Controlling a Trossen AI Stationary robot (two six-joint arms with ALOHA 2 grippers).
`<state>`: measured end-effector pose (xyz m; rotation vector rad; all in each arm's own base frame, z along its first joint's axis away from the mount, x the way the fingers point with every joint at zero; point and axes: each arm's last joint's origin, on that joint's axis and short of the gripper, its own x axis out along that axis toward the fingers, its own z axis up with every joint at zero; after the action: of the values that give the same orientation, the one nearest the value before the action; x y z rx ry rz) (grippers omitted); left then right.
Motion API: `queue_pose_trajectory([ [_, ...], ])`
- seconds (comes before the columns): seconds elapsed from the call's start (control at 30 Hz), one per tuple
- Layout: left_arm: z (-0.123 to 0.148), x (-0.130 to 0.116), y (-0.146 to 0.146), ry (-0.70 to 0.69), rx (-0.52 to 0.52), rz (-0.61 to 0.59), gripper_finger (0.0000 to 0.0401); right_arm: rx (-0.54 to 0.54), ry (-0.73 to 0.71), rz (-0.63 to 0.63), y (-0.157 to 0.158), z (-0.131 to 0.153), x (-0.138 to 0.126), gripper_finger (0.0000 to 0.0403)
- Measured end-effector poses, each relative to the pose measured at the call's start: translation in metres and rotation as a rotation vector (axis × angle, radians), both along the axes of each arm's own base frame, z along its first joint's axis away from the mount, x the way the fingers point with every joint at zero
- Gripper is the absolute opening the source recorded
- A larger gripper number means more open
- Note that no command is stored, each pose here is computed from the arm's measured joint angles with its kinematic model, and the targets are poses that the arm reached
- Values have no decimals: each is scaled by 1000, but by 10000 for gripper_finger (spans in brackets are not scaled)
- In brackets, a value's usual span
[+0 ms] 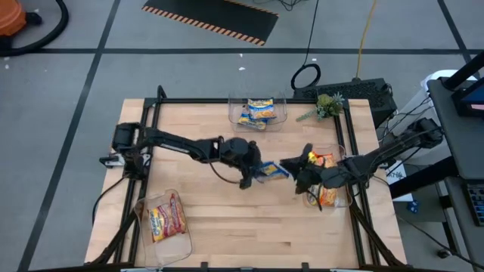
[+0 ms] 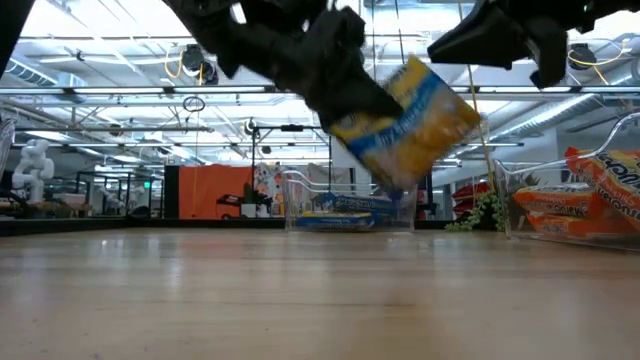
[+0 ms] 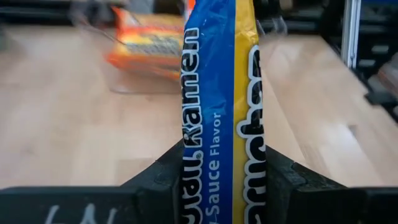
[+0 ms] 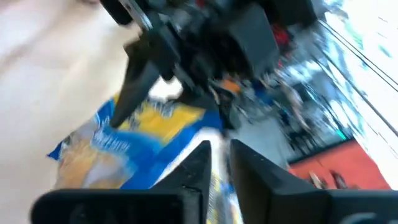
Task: Sort Maruchan noodles
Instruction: Put the blue noodle pack into the top transparent bin
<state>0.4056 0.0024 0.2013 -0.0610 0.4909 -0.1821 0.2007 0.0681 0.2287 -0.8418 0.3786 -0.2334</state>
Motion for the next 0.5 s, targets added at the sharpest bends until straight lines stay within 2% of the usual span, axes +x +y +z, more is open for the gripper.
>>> queue_pose_trajectory([
  [0.13, 35, -16, 14, -39, 20, 49, 134, 3, -79, -124, -1, 11, -10, 87],
  [0.23, 64, -30, 27, -82, 78, 95, 134, 10, -126, -180, -3, 19, -17, 107],
  [0.33, 93, -40, 46, -79, 153, 167, 134, 17, -163, -210, -5, 26, -23, 120],
  [0.5, 134, -44, 83, -44, 261, 282, 134, -9, -189, -214, -13, 37, -30, 123],
])
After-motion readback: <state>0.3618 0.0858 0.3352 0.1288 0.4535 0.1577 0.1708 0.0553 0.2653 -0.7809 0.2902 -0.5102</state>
